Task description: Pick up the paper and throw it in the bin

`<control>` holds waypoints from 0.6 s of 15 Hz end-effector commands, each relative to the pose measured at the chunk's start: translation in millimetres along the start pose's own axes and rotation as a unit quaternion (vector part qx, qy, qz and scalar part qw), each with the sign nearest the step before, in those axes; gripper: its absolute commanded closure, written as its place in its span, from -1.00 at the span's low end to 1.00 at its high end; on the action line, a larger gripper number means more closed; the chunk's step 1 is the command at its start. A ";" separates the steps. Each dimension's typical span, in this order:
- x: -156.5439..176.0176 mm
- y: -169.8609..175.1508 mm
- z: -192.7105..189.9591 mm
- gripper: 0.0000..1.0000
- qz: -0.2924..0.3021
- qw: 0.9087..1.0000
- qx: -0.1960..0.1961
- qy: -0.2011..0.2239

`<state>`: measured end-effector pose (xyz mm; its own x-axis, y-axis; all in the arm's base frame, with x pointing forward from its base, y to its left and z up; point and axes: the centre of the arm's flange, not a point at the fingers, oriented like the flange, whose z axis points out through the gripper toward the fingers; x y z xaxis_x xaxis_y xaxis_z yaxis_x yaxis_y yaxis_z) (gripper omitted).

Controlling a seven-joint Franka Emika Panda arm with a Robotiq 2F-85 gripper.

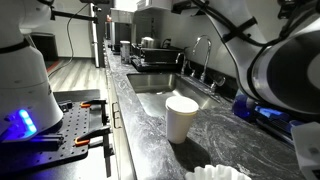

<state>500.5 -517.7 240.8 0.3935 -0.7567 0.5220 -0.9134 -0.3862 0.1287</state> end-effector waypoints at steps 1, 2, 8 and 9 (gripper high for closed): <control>-10.6 -17.9 -43.1 -1.00 -0.033 0.999 0.029 -0.014; -16.5 -29.8 -53.3 -1.00 -0.050 0.998 0.042 -0.012; -53.4 -88.2 -107.5 -1.00 -0.147 0.982 0.113 -0.021; -61.5 -95.6 -116.6 -1.00 -0.163 0.979 0.123 -0.024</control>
<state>562.6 -413.3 277.0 0.6015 -0.6388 0.4798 -0.7542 -0.6521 0.0773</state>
